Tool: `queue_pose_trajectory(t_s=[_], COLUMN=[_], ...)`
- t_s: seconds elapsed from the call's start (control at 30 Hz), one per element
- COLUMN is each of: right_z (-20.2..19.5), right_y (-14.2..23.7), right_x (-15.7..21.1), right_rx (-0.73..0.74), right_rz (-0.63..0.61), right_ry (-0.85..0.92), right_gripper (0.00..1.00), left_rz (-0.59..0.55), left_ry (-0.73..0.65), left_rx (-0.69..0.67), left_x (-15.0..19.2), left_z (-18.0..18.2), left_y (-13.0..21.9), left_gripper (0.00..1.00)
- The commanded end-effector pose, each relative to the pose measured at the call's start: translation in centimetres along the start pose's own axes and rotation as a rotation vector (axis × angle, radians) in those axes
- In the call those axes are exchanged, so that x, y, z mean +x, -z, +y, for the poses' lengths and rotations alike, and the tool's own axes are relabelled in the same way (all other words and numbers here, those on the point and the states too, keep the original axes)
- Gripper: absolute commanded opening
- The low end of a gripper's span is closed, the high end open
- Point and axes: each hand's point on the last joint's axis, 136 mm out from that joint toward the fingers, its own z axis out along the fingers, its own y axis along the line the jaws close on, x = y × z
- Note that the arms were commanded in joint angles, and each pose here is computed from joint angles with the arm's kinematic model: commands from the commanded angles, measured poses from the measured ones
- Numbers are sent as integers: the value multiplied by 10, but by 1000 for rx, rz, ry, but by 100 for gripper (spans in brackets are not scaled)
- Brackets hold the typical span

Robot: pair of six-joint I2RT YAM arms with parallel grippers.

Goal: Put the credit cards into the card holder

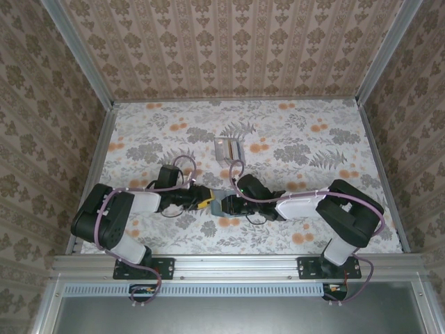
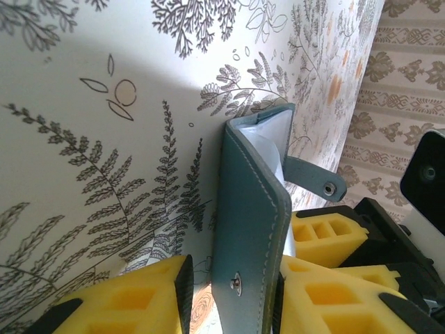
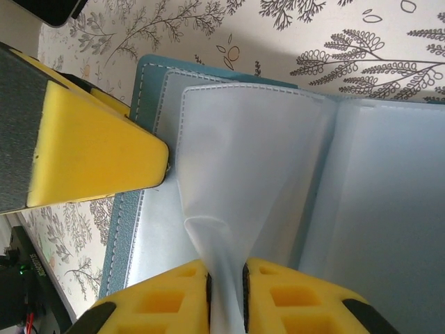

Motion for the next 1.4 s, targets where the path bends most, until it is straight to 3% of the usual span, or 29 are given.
queue_pose_trajectory(t_s=[0.0, 0.1, 0.23, 0.3, 0.43, 0.57, 0.67, 0.83, 0.93, 1.1, 1.23, 1.37], right_z=[-7, -20, -33, -43, -62, -59, -35, 13, 21, 4, -13, -26], right_y=[5, 11, 22, 29, 51, 74, 86, 87, 78, 77, 69, 52], right_x=[-5, -9, -13, -15, -19, -28, -42, -65, -84, -136, -174, -195], right_rx=[43, 125, 216, 282, 411, 438, 378, 292, 316, 470, 635, 765], right_rz=[-26, -52, -85, -103, -153, -211, -237, -177, -167, -197, -220, -160], right_ry=[-25, -45, -48, -67, -95, -97, -32, 115, 148, 188, 228, 299], right_gripper=[22, 32, 36, 37, 51, 56, 57, 55, 59, 60, 67, 73], left_rz=[-6, -11, -17, -17, -12, -11, -14, -27, -34, -43, -41, -42], left_ry=[-27, -24, -36, -43, -41, -38, -39, -54, -57, -59, -60, -61], left_rx=[-19, -41, -70, -75, -76, -84, -87, -93, -93, -89, -87, -92], left_x=[-1, 0, -1, -1, 0, 0, 0, -4, -6, -8, -6, -5], left_z=[-1, 3, 5, 4, 4, 6, 6, 1, -1, -2, -2, -2], left_y=[2, 3, 5, 6, 6, 5, 5, 8, 8, 8, 9, 10], left_gripper=[25, 15, 7, 5, 4, 7, 25, 27, 26, 27, 28, 27])
